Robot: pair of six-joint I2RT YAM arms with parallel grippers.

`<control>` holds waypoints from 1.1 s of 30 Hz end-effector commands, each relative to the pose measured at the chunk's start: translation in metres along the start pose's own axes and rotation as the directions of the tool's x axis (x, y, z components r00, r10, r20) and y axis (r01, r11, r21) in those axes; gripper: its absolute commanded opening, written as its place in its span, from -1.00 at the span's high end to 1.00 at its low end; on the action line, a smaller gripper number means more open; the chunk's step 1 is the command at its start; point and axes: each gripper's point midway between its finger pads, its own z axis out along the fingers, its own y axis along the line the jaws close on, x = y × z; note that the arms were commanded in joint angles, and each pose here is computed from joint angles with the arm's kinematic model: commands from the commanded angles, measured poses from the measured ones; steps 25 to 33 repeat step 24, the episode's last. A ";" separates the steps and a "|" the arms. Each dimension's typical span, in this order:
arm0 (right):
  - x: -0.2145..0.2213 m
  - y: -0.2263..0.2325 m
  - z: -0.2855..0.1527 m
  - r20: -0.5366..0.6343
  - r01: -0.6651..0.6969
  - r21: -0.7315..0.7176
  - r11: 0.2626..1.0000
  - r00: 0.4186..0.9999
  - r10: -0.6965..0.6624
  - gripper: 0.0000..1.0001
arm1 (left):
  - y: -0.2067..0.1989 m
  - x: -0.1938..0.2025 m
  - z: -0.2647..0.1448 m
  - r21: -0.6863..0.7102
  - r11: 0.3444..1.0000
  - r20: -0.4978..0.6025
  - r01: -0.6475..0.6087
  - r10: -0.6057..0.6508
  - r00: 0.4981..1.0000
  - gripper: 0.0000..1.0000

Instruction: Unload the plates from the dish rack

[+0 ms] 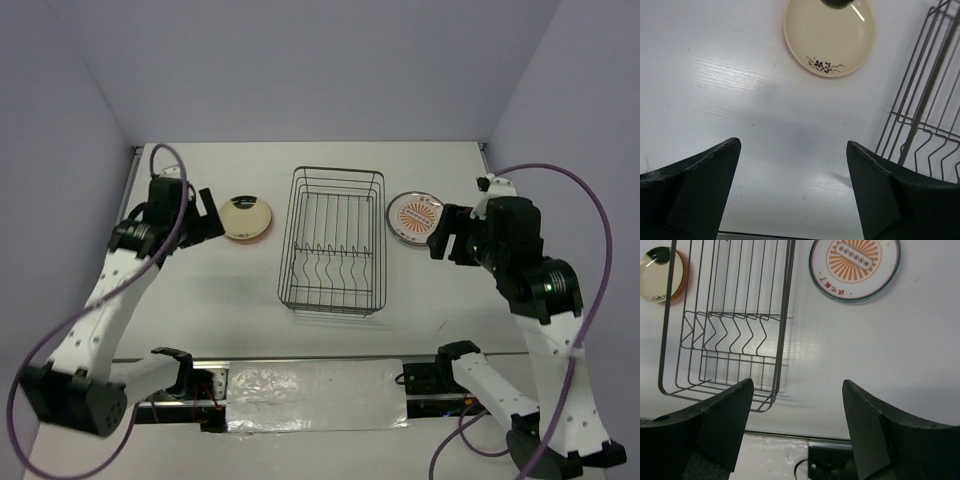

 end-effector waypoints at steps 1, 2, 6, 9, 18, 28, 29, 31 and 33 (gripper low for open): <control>-0.014 -0.021 -0.030 0.138 0.080 0.111 0.991 0.986 -0.095 -0.58 | 0.035 0.010 -0.032 -0.077 0.997 0.116 -0.006 0.015 0.993 -0.99; -0.013 -0.033 -0.039 0.170 0.079 0.169 0.982 0.980 -0.108 -0.59 | 0.045 0.019 -0.035 -0.105 0.994 0.119 -0.010 0.022 0.993 -0.99; -0.010 -0.051 -0.065 0.253 0.069 0.235 0.969 0.959 -0.130 -0.96 | 0.070 0.025 -0.075 -0.155 0.987 0.222 0.042 -0.006 0.975 -0.99; -0.006 -0.057 -0.077 0.283 0.060 0.245 0.968 0.950 -0.130 -1.00 | 0.074 0.017 -0.097 -0.160 0.987 0.265 0.027 0.017 0.964 -0.99; 0.007 -0.062 -0.096 0.331 0.042 0.210 0.977 0.937 -0.111 -1.00 | 0.086 0.029 -0.137 -0.119 0.992 0.314 0.045 -0.006 0.949 -0.99; 0.001 -0.064 -0.100 0.351 0.020 0.223 0.975 0.931 -0.100 -1.00 | 0.091 0.031 -0.142 -0.106 0.993 0.346 0.057 -0.017 0.938 -0.99; 0.001 -0.064 -0.100 0.351 0.020 0.223 0.975 0.931 -0.100 -1.00 | 0.091 0.031 -0.142 -0.106 0.993 0.346 0.057 -0.017 0.938 -0.99; 0.001 -0.064 -0.100 0.351 0.020 0.223 0.975 0.931 -0.100 -1.00 | 0.091 0.031 -0.142 -0.106 0.993 0.346 0.057 -0.017 0.938 -0.99; 0.001 -0.064 -0.100 0.351 0.020 0.223 0.975 0.931 -0.100 -1.00 | 0.091 0.031 -0.142 -0.106 0.993 0.346 0.057 -0.017 0.938 -0.99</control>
